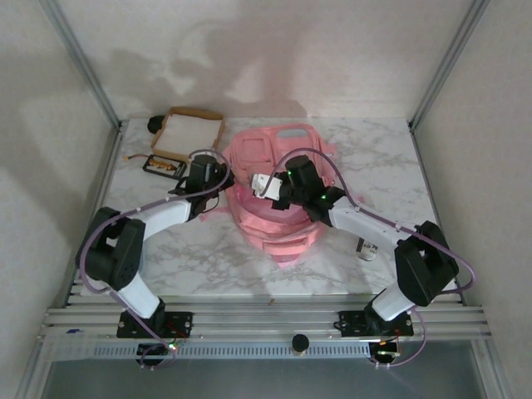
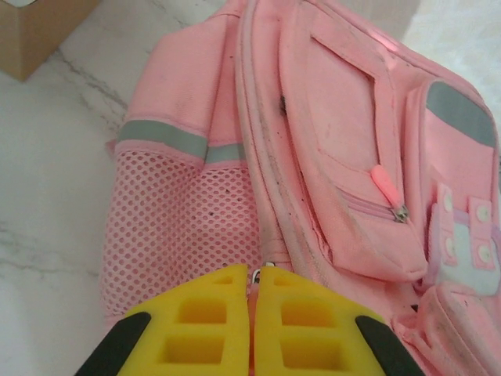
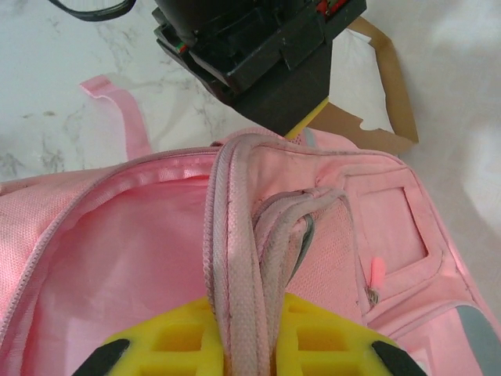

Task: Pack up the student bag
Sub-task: Unzip the student bag at the center of the table, then move the pencil pouch to the bottom-left of the table.

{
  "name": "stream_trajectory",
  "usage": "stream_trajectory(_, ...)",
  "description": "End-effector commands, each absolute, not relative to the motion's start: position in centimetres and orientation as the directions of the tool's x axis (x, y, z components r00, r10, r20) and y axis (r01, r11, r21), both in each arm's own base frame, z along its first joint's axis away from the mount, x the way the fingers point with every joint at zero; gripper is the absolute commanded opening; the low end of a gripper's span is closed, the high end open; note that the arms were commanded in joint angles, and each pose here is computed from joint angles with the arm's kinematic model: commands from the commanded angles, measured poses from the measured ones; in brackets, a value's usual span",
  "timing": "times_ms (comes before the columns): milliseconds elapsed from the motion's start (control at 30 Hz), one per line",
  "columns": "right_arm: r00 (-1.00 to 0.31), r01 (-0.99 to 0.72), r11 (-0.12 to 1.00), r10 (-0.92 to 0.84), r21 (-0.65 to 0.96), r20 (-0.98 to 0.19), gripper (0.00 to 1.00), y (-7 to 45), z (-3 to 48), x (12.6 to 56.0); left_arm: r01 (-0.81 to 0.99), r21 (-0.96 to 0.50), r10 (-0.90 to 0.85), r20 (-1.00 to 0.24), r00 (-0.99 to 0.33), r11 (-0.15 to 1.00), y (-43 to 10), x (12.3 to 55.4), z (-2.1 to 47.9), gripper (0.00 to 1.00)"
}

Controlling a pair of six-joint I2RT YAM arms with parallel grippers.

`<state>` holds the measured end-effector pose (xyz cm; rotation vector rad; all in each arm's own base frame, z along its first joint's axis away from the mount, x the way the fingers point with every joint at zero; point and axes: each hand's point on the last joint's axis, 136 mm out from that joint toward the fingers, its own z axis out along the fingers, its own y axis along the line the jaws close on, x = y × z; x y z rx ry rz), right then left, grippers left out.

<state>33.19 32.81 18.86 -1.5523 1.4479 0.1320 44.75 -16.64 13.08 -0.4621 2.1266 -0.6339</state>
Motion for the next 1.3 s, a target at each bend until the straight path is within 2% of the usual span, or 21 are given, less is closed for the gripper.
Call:
stream_trajectory(0, 0.259, -0.793, 0.271, -0.660, -0.545, -0.706, 0.03, 33.0, 21.9, 34.4, -0.205, -0.533, -0.557, -0.669, -0.492, 0.821, -12.9, 46.1, 12.9, 0.00)
stream_trajectory(33, 0.246, -0.805, 0.272, -0.656, -0.527, -0.714, 0.18, 33.0, 21.8, 34.2, -0.192, -0.537, -0.552, -0.665, -0.503, 0.822, -13.2, 45.9, 12.9, 0.00)
stream_trajectory(67, 0.228, -0.814, 0.280, -0.652, -0.509, -0.723, 0.24, 33.0, 21.7, 34.0, -0.189, -0.532, -0.544, -0.660, -0.519, 0.825, -13.3, 45.6, 12.7, 0.01)
stream_trajectory(167, 0.165, -0.837, 0.308, -0.646, -0.453, -0.745, 0.27, 32.8, 21.5, 33.7, -0.198, -0.495, -0.510, -0.643, -0.571, 0.846, -13.2, 44.7, 12.0, 0.31)
stream_trajectory(200, 0.143, -0.849, 0.313, -0.639, -0.425, -0.756, 0.30, 32.9, 21.6, 33.4, -0.197, -0.491, -0.505, -0.640, -0.578, 0.848, -13.1, 44.2, 12.0, 0.35)
stream_trajectory(233, 0.116, -0.865, 0.316, -0.629, -0.389, -0.769, 0.52, 33.0, 21.6, 32.9, -0.197, -0.495, -0.509, -0.640, -0.576, 0.846, -12.9, 43.6, 12.3, 0.39)
stream_trajectory(267, 0.078, -0.877, 0.335, -0.606, -0.343, -0.792, 0.97, 33.1, 21.8, 32.6, -0.196, -0.506, -0.519, -0.642, -0.565, 0.840, -12.6, 42.9, 12.9, 0.44)
stream_trajectory(367, -0.033, -0.907, 0.370, -0.540, -0.203, -0.841, 0.99, 33.2, 22.2, 30.9, -0.199, -0.531, -0.542, -0.632, -0.555, 0.823, -11.8, 40.8, 13.9, 0.57)
stream_trajectory(467, -0.169, -0.877, 0.477, -0.428, -0.063, -0.888, 0.99, 32.4, 23.4, 30.2, -0.249, -0.481, -0.528, -0.623, -0.578, 0.840, -10.1, 38.7, 13.8, 0.68)
stream_trajectory(600, -0.345, -0.802, 0.577, -0.243, 0.151, -0.906, 0.99, 31.3, 24.4, 29.3, -0.365, -0.434, -0.567, -0.628, -0.532, 0.823, -6.0, 36.1, 14.5, 0.95)
stream_trajectory(633, -0.398, -0.761, 0.615, -0.193, 0.205, -0.897, 0.99, 30.8, 24.2, 29.4, -0.385, -0.429, -0.576, -0.633, -0.516, 0.817, -4.9, 35.5, 14.8, 0.99)
stream_trajectory(733, -0.536, -0.615, 0.710, -0.058, 0.343, -0.842, 0.99, 29.2, 22.9, 30.0, -0.465, -0.406, -0.609, -0.638, -0.472, 0.786, -1.5, 34.2, 15.4, 0.99)
stream_trajectory(867, -0.678, -0.509, 0.713, 0.013, 0.482, -0.735, 0.99, 30.2, 20.4, 29.3, -0.654, -0.373, -0.705, -0.611, -0.361, 0.658, 4.6, 31.4, 14.7, 0.99)
stream_trajectory(967, -0.716, -0.500, 0.719, -0.030, 0.483, -0.698, 0.99, 32.0, 18.6, 28.2, -0.764, -0.349, -0.742, -0.625, -0.241, 0.542, 9.6, 29.0, 14.9, 0.99)
stream_trajectory(1100, -0.746, -0.530, 0.680, -0.091, 0.507, -0.659, 0.99, 35.0, 17.2, 25.9, -0.862, -0.340, -0.820, -0.555, -0.138, 0.375, 14.5, 25.4, 12.9, 0.99)
stream_trajectory(1200, -0.758, -0.541, 0.663, -0.117, 0.517, -0.642, 0.99, 36.4, 16.3, 24.8, -0.909, -0.287, -0.833, -0.543, -0.106, 0.303, 17.1, 23.1, 11.2, 1.00)
stream_trajectory(1267, -0.761, -0.539, 0.666, -0.122, 0.516, -0.638, 0.99, 36.6, 15.9, 24.8, -0.913, -0.284, -0.855, -0.505, -0.117, 0.293, 17.2, 22.7, 10.0, 0.99)
